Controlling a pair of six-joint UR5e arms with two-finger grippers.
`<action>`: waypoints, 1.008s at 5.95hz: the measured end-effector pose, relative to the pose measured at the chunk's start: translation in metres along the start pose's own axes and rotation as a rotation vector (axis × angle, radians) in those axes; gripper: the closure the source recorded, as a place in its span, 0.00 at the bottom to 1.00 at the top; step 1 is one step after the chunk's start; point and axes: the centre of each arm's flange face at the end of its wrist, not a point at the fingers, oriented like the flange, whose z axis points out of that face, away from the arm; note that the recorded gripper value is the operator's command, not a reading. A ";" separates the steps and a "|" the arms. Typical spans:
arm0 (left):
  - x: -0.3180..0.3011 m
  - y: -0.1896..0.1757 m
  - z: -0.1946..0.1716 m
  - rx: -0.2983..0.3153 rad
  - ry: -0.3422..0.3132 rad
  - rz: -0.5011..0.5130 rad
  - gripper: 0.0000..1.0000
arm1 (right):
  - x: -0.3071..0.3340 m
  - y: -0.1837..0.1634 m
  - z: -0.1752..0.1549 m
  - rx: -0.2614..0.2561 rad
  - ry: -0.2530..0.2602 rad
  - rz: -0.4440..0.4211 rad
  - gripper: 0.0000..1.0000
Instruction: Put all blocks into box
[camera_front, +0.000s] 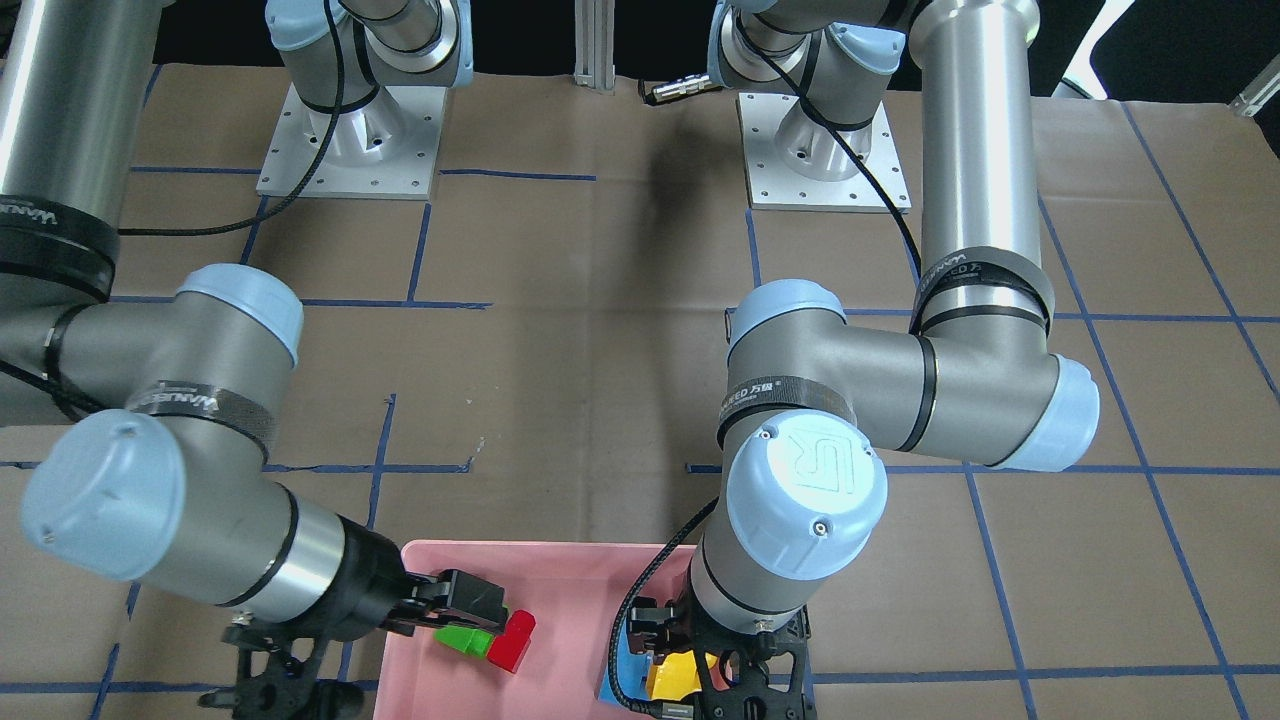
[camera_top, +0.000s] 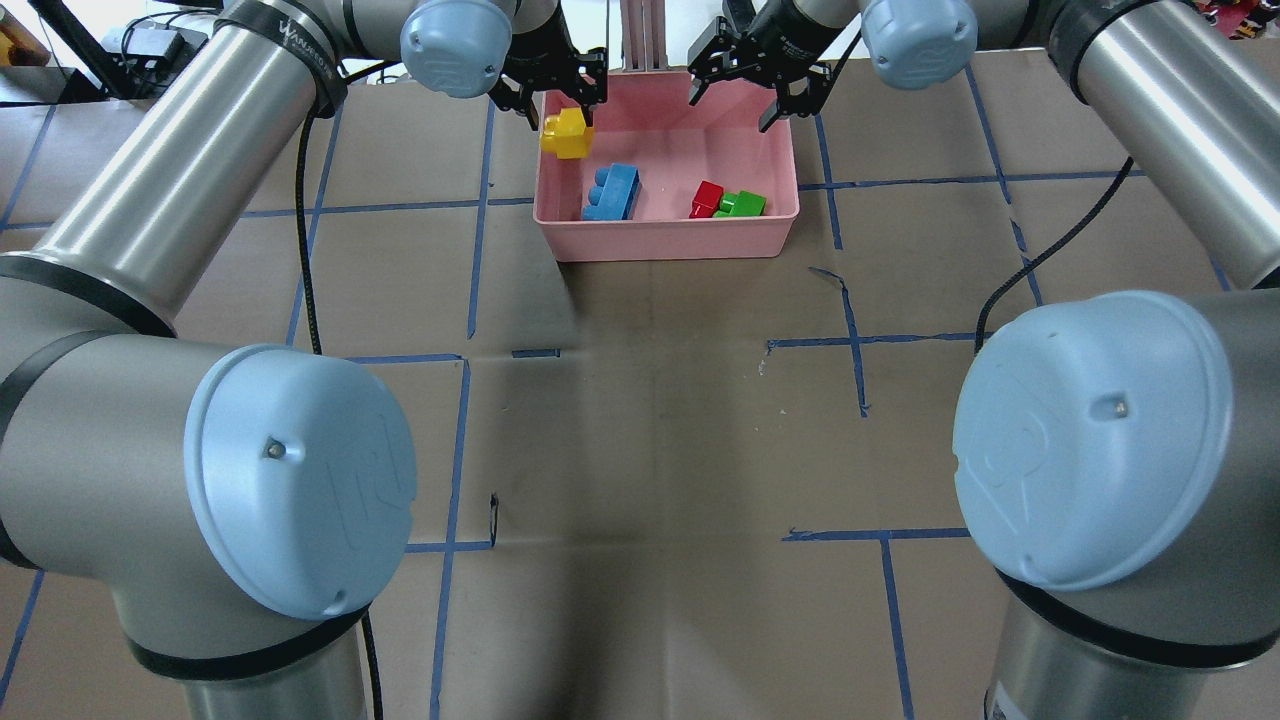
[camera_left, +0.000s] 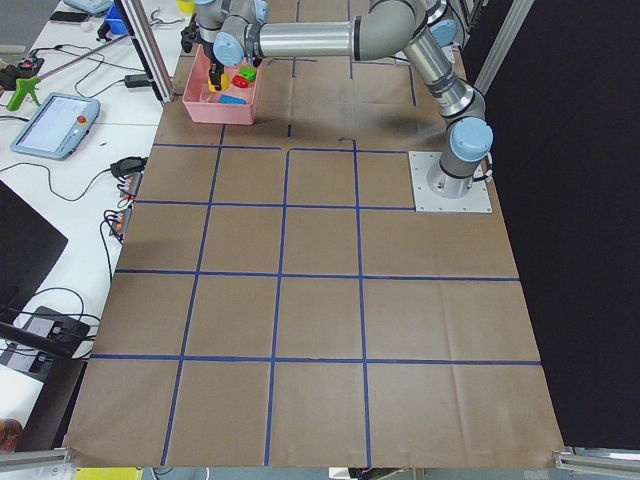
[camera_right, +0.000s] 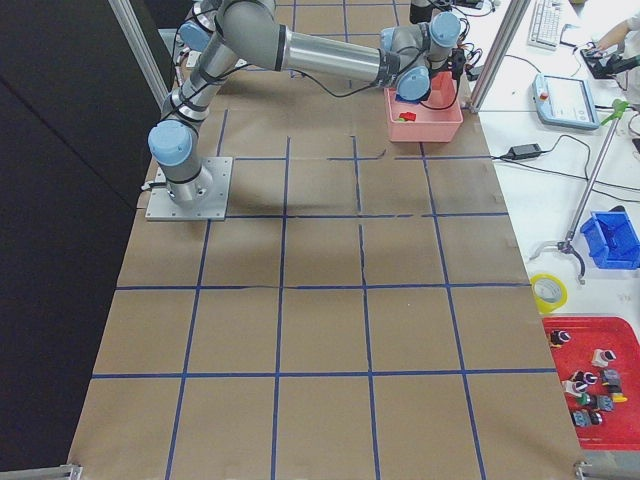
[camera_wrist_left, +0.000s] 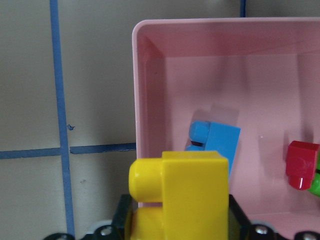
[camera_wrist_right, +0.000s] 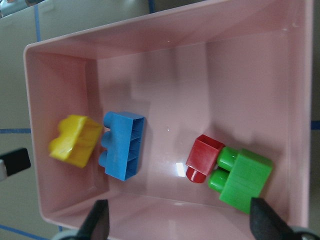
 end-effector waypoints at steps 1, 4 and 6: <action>0.007 0.000 0.002 0.022 -0.004 -0.008 0.01 | 0.027 0.000 -0.026 -0.013 0.027 -0.019 0.00; -0.031 -0.006 -0.047 0.074 -0.073 -0.045 0.01 | 0.070 0.035 -0.122 -0.069 0.339 0.002 0.00; -0.128 -0.004 -0.103 0.018 -0.104 -0.055 0.01 | 0.050 0.084 -0.181 -0.127 0.422 0.017 0.00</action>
